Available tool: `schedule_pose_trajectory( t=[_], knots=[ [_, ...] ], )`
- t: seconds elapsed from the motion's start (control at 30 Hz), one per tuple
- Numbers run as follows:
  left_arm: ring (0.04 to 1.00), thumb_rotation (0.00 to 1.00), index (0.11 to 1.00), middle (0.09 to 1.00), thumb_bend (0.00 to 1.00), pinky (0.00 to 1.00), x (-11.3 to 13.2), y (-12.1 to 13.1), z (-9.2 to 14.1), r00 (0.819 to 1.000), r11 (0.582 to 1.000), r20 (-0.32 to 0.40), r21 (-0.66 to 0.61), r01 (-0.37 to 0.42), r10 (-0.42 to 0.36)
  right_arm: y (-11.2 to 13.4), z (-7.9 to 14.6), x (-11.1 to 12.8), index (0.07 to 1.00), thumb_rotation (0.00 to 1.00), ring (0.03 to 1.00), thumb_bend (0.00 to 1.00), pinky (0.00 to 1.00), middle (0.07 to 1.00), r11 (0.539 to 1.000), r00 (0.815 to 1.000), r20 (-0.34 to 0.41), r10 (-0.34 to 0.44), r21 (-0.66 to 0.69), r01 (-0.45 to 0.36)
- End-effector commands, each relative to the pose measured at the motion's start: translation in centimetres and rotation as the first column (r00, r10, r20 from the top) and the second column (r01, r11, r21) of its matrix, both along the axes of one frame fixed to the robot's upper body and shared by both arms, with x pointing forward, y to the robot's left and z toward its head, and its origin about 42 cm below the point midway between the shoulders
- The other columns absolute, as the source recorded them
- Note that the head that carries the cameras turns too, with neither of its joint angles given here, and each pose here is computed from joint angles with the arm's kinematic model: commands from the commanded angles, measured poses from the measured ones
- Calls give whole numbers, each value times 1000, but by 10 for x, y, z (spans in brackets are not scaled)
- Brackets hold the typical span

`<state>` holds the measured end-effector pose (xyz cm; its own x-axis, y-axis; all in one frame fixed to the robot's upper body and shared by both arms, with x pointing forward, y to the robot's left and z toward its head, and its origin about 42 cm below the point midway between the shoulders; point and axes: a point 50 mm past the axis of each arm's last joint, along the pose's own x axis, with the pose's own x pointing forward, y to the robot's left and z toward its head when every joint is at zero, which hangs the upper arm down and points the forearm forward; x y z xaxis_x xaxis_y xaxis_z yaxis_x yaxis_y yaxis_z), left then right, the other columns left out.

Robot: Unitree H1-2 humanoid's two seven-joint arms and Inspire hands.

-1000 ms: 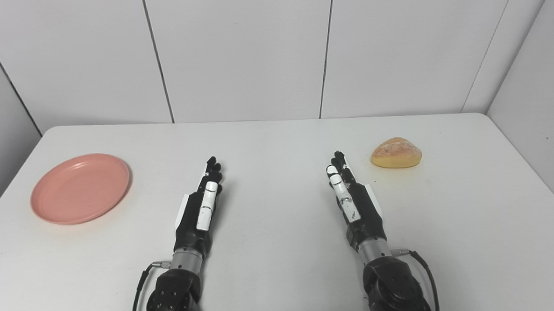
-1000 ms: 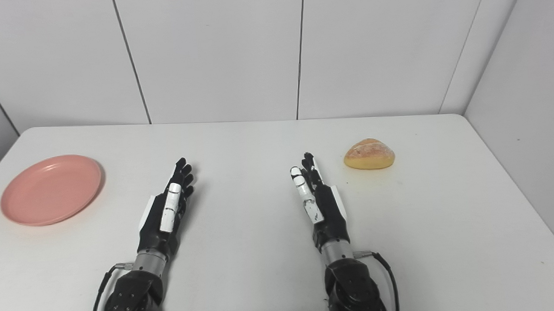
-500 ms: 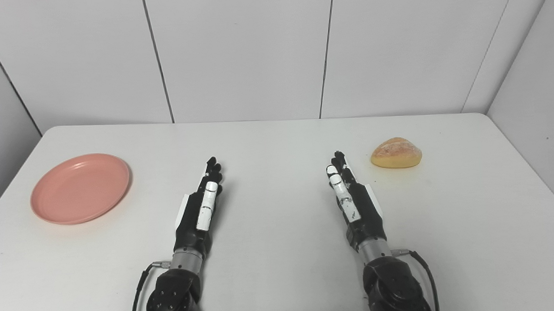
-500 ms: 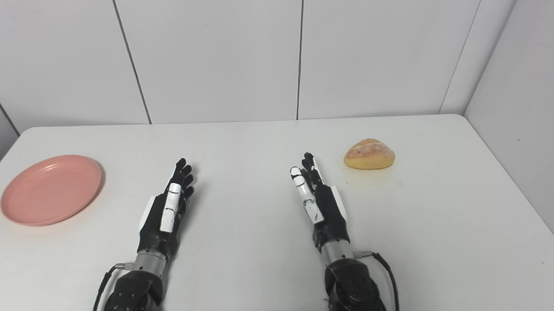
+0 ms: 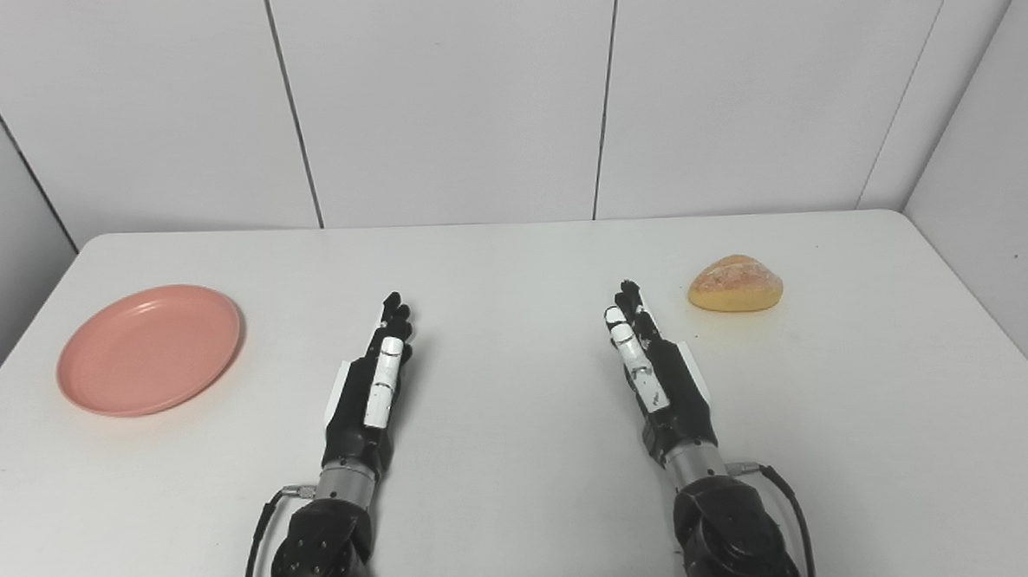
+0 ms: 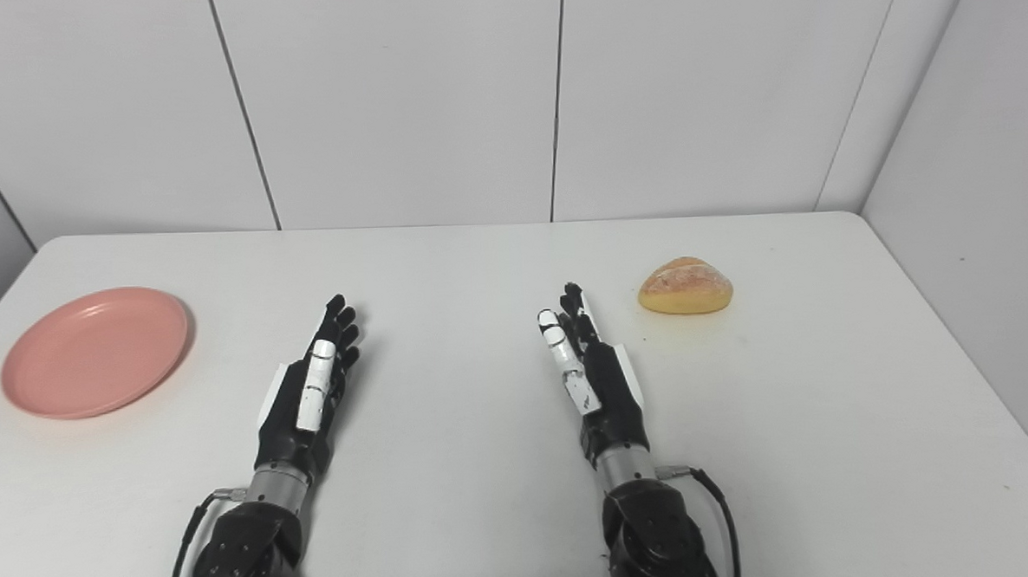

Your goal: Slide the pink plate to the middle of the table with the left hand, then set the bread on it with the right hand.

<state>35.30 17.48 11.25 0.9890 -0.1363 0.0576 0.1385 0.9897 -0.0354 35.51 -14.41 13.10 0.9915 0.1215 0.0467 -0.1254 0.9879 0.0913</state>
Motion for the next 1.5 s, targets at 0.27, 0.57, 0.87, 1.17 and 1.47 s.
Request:
schedule_pose_trajectory(
  t=[0.27,0.57,0.87,1.17,1.47],
  knots=[
    [1000,1000,1000,1000,610,1000,7,-4,18,998,1000,61,-18,9,-8,7,25,9,1000,831,1000,617,1000,1000,1000,995,100,19,16,-20],
    [1000,1000,998,1000,617,1000,6,-11,14,998,1000,63,-14,5,-4,0,22,8,1000,830,1000,610,1000,1000,1000,995,101,21,11,-22],
    [1000,1000,989,1000,677,1000,4,-38,-2,999,999,49,45,-3,1,-34,7,3,1000,863,1000,614,1000,1000,1000,993,120,17,-23,-15],
    [1000,1000,993,1000,676,1000,3,-55,-12,999,999,43,38,3,-4,-50,-9,5,1000,862,1000,601,1000,1000,999,992,117,50,1,-50],
    [1000,1000,991,1000,642,1000,4,-63,-19,998,998,60,61,-4,0,-63,-16,4,1000,856,1000,573,1000,1000,998,987,149,56,-17,-54]
  ],
)
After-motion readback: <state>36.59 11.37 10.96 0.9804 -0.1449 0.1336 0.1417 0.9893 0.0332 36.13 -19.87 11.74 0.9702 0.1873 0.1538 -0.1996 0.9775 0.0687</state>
